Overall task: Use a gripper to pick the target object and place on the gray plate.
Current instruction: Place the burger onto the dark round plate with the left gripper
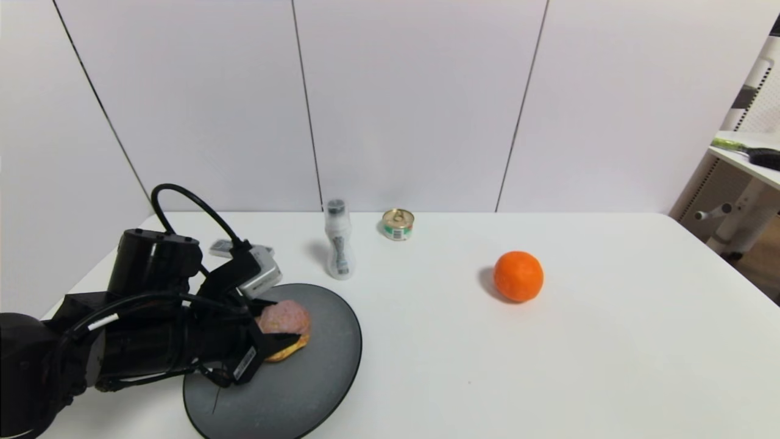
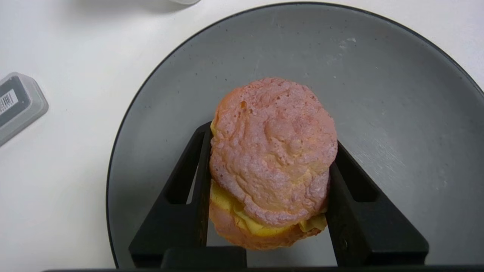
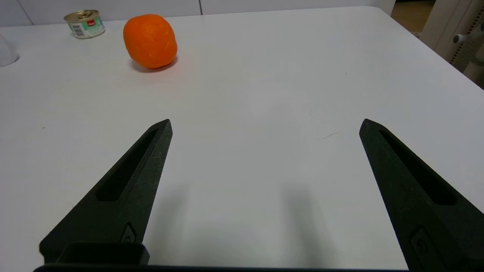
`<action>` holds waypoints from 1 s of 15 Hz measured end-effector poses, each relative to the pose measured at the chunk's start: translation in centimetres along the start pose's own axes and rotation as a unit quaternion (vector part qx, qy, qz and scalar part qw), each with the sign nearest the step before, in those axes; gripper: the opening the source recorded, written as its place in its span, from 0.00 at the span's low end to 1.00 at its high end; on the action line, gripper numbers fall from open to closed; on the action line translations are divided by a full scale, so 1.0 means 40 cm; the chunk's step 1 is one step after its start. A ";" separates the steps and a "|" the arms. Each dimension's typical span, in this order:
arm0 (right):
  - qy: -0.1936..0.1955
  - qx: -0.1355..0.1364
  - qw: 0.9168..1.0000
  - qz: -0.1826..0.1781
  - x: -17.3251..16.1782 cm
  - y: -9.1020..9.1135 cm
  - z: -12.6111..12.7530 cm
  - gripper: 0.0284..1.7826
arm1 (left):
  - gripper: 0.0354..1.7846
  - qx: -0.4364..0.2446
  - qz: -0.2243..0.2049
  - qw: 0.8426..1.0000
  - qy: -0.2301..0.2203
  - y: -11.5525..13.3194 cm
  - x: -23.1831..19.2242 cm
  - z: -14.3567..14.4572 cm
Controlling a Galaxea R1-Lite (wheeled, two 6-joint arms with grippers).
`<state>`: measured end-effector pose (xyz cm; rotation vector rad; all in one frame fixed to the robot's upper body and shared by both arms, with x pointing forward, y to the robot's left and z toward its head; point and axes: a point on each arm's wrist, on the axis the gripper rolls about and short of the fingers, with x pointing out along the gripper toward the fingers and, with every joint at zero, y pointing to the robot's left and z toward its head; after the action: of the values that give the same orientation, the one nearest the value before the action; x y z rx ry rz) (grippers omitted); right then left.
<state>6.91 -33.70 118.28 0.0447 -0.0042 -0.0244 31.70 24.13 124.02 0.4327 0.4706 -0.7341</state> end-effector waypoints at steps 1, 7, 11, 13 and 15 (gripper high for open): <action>0.000 0.000 1.000 0.000 0.000 0.000 0.000 0.96 | 0.47 0.002 0.002 1.000 -0.005 0.002 0.005 0.002; 0.000 0.000 1.000 0.000 0.000 0.000 0.000 0.96 | 0.47 -0.001 -0.005 1.000 0.005 0.000 0.018 -0.008; 0.000 0.000 1.000 0.000 0.000 0.000 0.000 0.96 | 0.47 -0.007 -0.007 1.000 0.006 -0.003 0.018 -0.011; 0.000 0.000 1.000 0.000 0.000 0.000 0.000 0.96 | 0.57 -0.006 -0.007 1.000 0.005 -0.003 0.018 -0.009; 0.000 0.000 1.000 0.000 0.000 0.000 0.000 0.96 | 0.66 -0.005 -0.007 1.000 0.004 -0.004 0.016 -0.008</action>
<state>6.91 -33.70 118.27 0.0451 -0.0037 -0.0244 31.92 23.84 123.36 0.4240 0.4850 -0.7446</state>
